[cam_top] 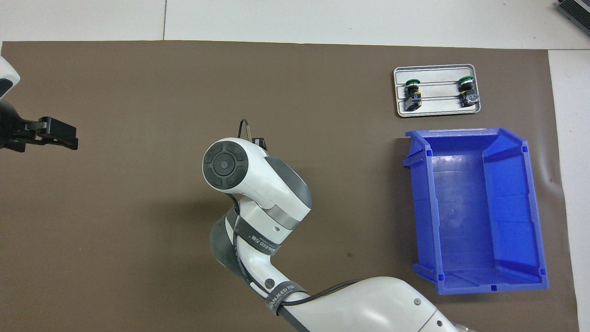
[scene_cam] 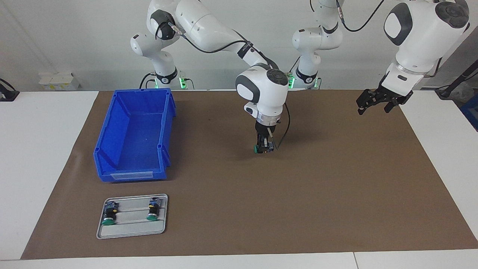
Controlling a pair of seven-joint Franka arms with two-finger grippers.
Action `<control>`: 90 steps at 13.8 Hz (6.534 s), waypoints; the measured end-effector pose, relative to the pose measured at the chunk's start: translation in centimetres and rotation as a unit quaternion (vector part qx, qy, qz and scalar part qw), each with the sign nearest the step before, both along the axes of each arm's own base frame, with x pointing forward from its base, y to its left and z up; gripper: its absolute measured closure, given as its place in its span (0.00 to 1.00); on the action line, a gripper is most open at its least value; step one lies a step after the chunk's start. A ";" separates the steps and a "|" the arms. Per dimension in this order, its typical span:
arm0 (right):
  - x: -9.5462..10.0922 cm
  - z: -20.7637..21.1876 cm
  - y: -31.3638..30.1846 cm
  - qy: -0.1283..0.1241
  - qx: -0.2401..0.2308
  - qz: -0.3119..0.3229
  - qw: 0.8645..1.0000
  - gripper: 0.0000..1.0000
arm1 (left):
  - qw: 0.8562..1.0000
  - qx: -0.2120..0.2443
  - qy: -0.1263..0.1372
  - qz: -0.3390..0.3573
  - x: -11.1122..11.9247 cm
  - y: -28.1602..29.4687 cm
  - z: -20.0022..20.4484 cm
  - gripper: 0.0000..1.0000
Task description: Place and press button with both arms
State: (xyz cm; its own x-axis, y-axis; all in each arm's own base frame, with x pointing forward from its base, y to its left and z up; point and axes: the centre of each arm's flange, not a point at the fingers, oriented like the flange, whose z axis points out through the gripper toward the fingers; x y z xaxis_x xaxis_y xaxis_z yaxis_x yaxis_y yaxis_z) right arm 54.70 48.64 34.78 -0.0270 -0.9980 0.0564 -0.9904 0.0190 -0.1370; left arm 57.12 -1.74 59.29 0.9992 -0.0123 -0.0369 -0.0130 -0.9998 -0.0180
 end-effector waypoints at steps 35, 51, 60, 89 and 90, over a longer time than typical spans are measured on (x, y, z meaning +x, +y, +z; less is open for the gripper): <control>4.4 20.2 -41.2 0.033 -0.040 0.446 0.894 0.01 | 0.836 -0.034 -0.058 -0.544 -4.5 -30.4 -21.1 0.00; 1.7 24.8 -47.2 0.066 -0.021 0.665 0.744 0.00 | 0.788 -0.007 -0.048 -0.614 -5.4 -33.9 -26.9 0.00; 1.2 25.5 -48.1 0.082 -0.022 0.679 0.729 0.00 | 0.766 -0.007 -0.055 -0.640 -6.2 -33.5 -29.5 0.00; 0.9 25.4 -47.3 0.088 -0.017 0.684 0.724 0.00 | 0.814 -0.002 -0.142 -0.564 -2.9 -31.6 -26.9 0.67; 0.9 25.4 -47.3 0.088 -0.017 0.684 0.724 0.00 | 0.817 -0.002 -0.144 -0.558 -2.5 -31.1 -26.8 0.67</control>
State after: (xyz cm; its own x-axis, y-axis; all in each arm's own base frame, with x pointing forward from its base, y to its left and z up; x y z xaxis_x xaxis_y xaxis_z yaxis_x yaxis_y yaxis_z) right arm 55.63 1.35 60.15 0.9959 -0.0823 -0.0370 -0.0817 -0.9965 0.0162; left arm 54.65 -32.83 32.54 0.3327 -0.9216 0.1997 -0.9129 -0.3678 -0.1767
